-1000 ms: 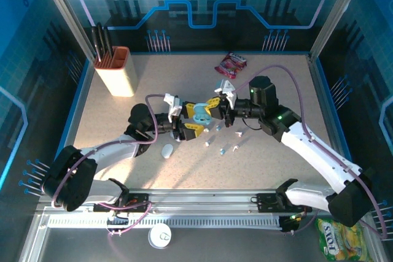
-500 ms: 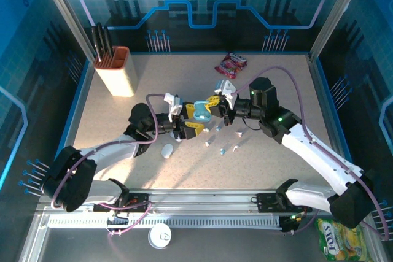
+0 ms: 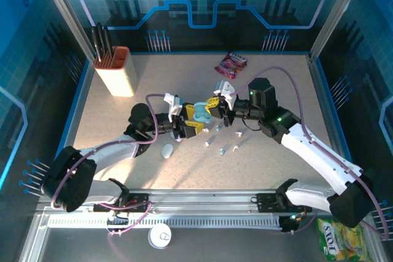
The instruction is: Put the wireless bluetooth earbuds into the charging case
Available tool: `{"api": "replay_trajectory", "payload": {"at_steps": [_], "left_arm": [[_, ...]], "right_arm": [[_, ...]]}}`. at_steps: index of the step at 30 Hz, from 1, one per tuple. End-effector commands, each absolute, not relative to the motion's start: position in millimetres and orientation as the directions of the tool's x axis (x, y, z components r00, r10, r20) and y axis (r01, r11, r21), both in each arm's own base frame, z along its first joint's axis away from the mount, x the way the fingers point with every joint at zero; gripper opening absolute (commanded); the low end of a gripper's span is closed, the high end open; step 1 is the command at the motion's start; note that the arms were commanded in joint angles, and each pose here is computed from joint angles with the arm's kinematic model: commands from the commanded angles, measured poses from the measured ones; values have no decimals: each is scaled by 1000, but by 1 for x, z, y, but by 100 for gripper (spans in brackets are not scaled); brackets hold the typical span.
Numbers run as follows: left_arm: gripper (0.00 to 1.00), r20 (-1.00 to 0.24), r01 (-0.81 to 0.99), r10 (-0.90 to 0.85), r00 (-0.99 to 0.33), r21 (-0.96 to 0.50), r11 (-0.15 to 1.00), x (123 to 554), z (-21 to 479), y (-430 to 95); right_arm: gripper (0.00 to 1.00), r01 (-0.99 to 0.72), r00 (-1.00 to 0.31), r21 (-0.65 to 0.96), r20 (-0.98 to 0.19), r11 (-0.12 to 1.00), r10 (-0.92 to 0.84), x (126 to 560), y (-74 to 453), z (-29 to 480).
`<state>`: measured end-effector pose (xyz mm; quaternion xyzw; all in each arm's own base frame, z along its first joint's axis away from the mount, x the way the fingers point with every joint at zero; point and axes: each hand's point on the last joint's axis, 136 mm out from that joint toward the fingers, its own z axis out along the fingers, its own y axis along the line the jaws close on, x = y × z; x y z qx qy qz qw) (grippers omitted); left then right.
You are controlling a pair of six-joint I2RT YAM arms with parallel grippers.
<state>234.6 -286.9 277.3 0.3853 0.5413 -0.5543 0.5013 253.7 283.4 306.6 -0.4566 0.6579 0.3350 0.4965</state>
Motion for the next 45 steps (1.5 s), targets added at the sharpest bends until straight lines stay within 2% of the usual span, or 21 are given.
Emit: {"api": "replay_trajectory", "payload": {"at_steps": [1, 4, 14, 15, 18, 19, 23, 27, 29, 31, 36, 38, 45], "left_arm": [[53, -977, 988, -171, -129, -142, 65, 226, 299, -285], [48, -977, 988, -171, -129, -142, 63, 225, 299, -284], [43, -978, 988, -169, -124, -138, 74, 224, 295, -282], [43, -978, 988, -170, -122, -137, 77, 224, 295, -282], [42, -978, 986, -172, -121, -138, 90, 226, 294, -281], [42, -978, 986, -170, -123, -140, 93, 226, 293, -281], [42, -978, 984, -164, -128, -146, 101, 228, 288, -281], [42, -977, 982, -172, -122, -144, 121, 231, 284, -280], [42, -977, 980, -175, -122, -147, 134, 234, 281, -279], [43, -976, 977, -179, -122, -150, 151, 237, 278, -277], [42, -975, 971, -193, -112, -149, 187, 244, 270, -273], [42, -974, 967, -201, -108, -150, 206, 248, 268, -271], [42, -970, 960, -225, -87, -142, 239, 254, 268, -264]], "right_arm": [[0, -946, -60, -29, -963, 323, -264, 249, 290, 314], [0, -947, -65, -25, -962, 322, -265, 249, 291, 314], [0, -940, -74, -10, -970, 342, -231, 252, 289, 324], [7, -939, -77, -5, -971, 343, -226, 252, 289, 326], [43, -934, -81, 2, -976, 357, -205, 252, 286, 331], [50, -932, -83, 9, -979, 363, -188, 252, 284, 335], [70, -925, -145, 96, -984, 366, -107, 246, 272, 352], [78, -901, -181, 153, -983, 406, -30, 235, 253, 364], [83, -854, -237, 211, -972, 475, 6, 238, 239, 361], [80, -743, -363, 331, -929, 581, 66, 252, 217, 345], [74, -492, -549, 538, -802, 684, 236, 274, 175, 291], [73, -385, -599, 577, -750, 721, 280, 279, 164, 267], [72, -186, -758, 613, -587, 768, 286, 271, 167, 182]]}}
